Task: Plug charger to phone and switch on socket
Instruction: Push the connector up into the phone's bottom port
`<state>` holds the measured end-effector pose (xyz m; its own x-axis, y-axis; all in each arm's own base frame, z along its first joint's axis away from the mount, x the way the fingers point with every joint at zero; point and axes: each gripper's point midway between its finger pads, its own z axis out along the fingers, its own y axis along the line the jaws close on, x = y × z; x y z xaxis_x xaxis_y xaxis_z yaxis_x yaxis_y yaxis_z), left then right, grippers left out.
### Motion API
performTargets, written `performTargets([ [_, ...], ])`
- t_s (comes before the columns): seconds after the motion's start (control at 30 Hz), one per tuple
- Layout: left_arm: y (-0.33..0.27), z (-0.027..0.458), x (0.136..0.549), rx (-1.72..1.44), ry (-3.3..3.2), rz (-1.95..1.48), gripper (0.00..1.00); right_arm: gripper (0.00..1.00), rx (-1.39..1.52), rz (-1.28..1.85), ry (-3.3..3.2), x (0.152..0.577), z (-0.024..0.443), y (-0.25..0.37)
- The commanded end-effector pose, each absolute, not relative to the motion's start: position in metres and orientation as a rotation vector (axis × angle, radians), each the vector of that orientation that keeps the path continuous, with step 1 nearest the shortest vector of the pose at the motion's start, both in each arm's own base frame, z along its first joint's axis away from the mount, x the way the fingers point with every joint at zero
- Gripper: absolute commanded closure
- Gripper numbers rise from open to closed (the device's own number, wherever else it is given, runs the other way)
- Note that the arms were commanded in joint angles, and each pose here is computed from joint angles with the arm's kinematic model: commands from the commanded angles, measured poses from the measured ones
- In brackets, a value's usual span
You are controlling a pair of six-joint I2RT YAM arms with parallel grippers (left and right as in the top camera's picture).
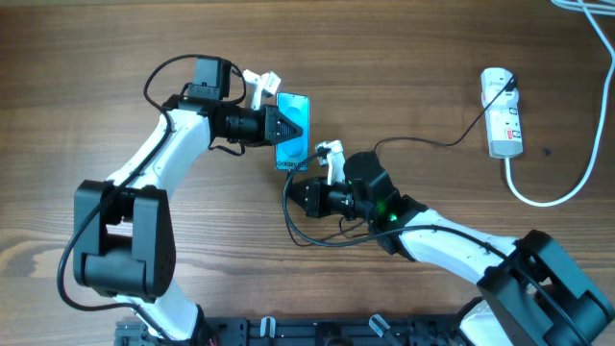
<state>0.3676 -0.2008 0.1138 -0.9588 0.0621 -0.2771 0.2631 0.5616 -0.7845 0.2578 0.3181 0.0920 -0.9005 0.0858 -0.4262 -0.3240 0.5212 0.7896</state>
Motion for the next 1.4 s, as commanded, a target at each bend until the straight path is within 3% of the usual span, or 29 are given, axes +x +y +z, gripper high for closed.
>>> performTargets([
  [0.0, -0.203, 0.119, 0.367, 0.223, 2.582, -1.391, 0.96, 0.96, -0.179, 1.329, 2.353, 0.26, 0.09, 0.317],
  [1.37, -0.203, 0.119, 0.368, 0.197, 2.59, -1.397, 0.96, 0.96, -0.137, 1.314, 2.375, 0.261, 0.086, 0.314],
])
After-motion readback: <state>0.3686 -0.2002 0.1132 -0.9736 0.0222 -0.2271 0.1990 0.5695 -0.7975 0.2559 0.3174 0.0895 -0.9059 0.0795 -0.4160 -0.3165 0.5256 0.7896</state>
